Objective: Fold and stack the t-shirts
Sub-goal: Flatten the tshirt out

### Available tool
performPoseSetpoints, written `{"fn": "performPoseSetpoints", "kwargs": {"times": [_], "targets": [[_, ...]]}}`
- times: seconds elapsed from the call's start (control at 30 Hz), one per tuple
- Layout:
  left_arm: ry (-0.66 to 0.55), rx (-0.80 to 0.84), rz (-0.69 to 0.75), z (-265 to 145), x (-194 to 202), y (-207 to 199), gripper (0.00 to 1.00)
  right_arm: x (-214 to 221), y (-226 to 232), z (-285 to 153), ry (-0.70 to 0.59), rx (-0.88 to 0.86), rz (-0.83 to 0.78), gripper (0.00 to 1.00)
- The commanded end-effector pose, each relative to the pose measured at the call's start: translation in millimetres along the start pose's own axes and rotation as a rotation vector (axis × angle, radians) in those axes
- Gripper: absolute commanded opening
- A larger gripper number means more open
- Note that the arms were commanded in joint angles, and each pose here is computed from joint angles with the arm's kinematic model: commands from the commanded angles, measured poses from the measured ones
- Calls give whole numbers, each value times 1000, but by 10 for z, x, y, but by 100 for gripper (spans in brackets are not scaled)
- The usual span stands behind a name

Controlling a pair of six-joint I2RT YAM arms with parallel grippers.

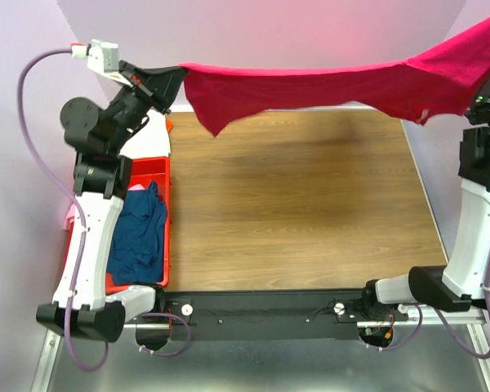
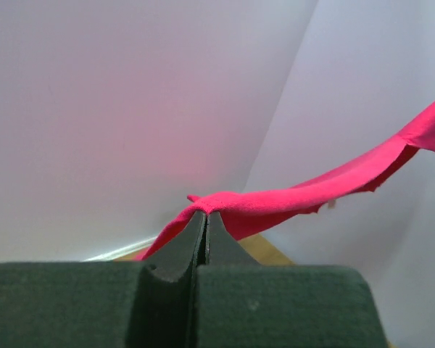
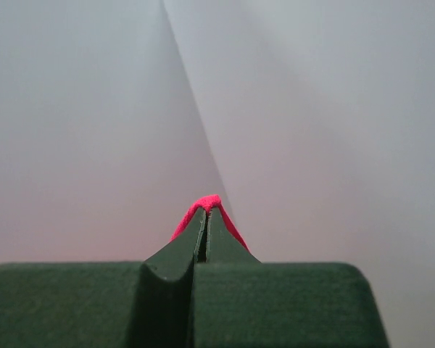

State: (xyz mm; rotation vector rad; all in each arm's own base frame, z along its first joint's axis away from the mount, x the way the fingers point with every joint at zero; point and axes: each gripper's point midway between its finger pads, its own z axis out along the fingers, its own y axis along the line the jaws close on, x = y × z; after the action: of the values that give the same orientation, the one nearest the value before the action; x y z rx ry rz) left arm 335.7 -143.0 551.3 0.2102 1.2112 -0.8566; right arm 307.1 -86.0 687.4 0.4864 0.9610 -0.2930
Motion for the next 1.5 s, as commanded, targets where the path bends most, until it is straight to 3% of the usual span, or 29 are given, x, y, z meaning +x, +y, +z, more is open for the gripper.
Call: {"fn": "performPoseSetpoints", "kwargs": {"times": [0.0, 0.23, 0.37, 0.47, 0.57, 0.7, 0.77, 0.8, 0.83, 0.87, 0.9, 0.97, 1.03, 1.17, 1.33, 1.47], "targets": [[-100, -11, 46, -175, -332, -179, 0, -307, -185, -42, -72, 61, -55, 1], [-93, -2, 23, -289, -461, -356, 0, -599, -342, -43, -147, 138, -113, 0], [7, -19, -64, -174, 2, -91, 0, -242, -233, 105, -91, 136, -140, 1], [79, -41, -92, -65, 340, 151, 0, 407, -72, 260, 17, 110, -177, 0], [204, -123, -136, 92, 916, 642, 0, 1357, 111, 395, 169, 82, -220, 0], [462, -315, -253, 225, 2077, 1649, 0, 2663, 245, 403, 408, 70, -274, 0], [593, -393, -284, 175, 2509, 1964, 21, 3326, 253, 344, 539, 73, -335, 1], [634, -423, -269, 279, 2704, 2210, 28, 3545, 247, 262, 604, 71, -339, 3], [663, -439, -225, 290, 2806, 2329, 45, 3742, 260, 210, 645, 67, -332, 25], [684, -470, -213, 289, 2889, 2437, 49, 4029, 225, 101, 720, 66, -365, 40], [695, -475, -186, 365, 2954, 2570, 55, 4154, 261, 43, 758, 52, -342, 63], [731, -495, -179, 370, 3002, 2626, 58, 4335, 263, -96, 828, 34, -342, 84], [731, -487, -162, 428, 2969, 2595, 60, 4478, 281, -265, 887, 10, -303, 95], [781, -435, -181, 350, 3174, 2343, 60, 4643, 322, -691, 1011, -72, -214, 95], [943, -396, -263, -68, 3891, 1961, 60, 4925, 243, -1376, 1197, -91, -97, 94], [1039, -393, -317, -373, 4235, 1809, 60, 5164, 87, -1883, 1330, -73, -72, 92]]}}
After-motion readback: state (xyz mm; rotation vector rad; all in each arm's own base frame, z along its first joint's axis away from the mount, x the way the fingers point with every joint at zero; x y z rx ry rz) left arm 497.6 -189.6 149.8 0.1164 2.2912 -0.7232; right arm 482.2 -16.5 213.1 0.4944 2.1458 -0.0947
